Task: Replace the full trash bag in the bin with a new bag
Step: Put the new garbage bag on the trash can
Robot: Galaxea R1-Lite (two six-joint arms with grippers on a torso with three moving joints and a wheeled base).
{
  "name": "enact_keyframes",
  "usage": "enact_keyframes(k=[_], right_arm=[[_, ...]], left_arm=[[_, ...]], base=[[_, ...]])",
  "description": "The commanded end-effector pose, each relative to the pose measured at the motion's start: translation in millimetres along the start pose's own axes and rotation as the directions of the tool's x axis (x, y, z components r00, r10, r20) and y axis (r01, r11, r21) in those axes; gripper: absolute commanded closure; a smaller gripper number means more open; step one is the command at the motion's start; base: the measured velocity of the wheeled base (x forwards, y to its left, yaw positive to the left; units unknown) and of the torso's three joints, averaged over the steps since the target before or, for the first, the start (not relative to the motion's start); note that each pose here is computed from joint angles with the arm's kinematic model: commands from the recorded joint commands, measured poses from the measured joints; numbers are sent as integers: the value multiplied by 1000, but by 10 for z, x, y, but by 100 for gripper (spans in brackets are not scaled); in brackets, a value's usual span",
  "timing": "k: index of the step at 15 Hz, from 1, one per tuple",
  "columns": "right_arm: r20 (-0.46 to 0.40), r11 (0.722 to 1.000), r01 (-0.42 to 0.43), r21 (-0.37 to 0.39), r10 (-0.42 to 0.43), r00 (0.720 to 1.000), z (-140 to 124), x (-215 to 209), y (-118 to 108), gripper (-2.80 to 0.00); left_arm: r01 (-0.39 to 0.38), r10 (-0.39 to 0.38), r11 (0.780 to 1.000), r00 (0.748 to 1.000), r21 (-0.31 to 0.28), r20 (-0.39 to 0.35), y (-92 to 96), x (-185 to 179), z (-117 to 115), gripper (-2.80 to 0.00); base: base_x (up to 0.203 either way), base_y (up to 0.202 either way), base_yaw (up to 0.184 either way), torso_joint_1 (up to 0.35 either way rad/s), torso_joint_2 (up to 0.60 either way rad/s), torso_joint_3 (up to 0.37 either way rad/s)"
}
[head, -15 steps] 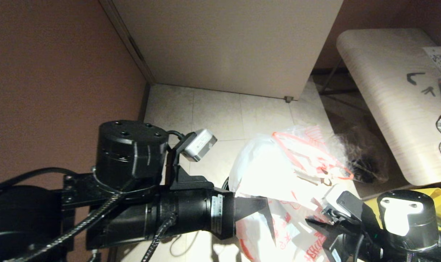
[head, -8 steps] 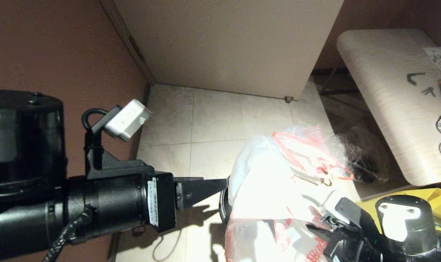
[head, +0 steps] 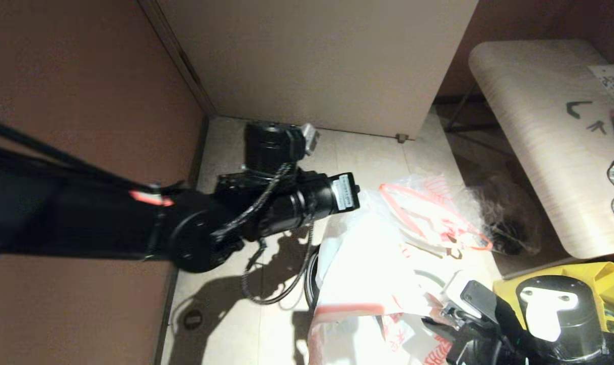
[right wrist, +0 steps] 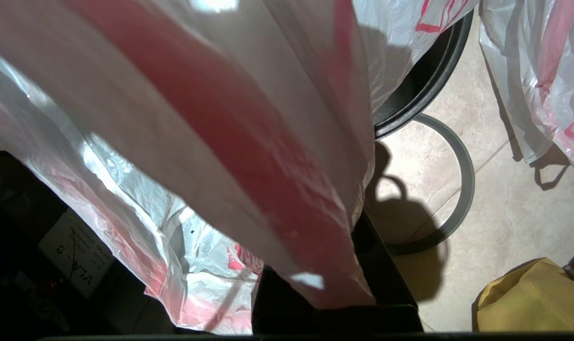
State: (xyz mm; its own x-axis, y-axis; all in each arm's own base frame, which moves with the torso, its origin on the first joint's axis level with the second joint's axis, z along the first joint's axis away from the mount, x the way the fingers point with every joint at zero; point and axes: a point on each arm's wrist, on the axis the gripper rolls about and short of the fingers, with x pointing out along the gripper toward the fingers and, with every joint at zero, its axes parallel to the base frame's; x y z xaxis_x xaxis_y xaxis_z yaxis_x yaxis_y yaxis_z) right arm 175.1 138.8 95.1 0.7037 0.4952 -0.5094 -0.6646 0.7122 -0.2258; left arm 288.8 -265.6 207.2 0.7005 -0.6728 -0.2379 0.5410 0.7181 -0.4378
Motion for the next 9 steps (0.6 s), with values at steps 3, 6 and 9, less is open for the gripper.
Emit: enact_keyframes(k=[3,6,9], right_arm=[[-8,999,-35,-5,35,999,-39,-4,18,0],[-4,998,-57,0,57,998,-44,-2,18,0],[39,999,-48,0,48,998,24,-67,-3,0]], left_arm=[[-111,111,994,989,5,-97,443,1289,-531,0],[-176,171,984,941,9,-293,700,1408,-592,0],[-205,212,977,868,65,-449,775,1142,-785,0]], base=[[0,0,0,0,0,0],[0,0,0,0,0,0],[0,0,0,0,0,0]])
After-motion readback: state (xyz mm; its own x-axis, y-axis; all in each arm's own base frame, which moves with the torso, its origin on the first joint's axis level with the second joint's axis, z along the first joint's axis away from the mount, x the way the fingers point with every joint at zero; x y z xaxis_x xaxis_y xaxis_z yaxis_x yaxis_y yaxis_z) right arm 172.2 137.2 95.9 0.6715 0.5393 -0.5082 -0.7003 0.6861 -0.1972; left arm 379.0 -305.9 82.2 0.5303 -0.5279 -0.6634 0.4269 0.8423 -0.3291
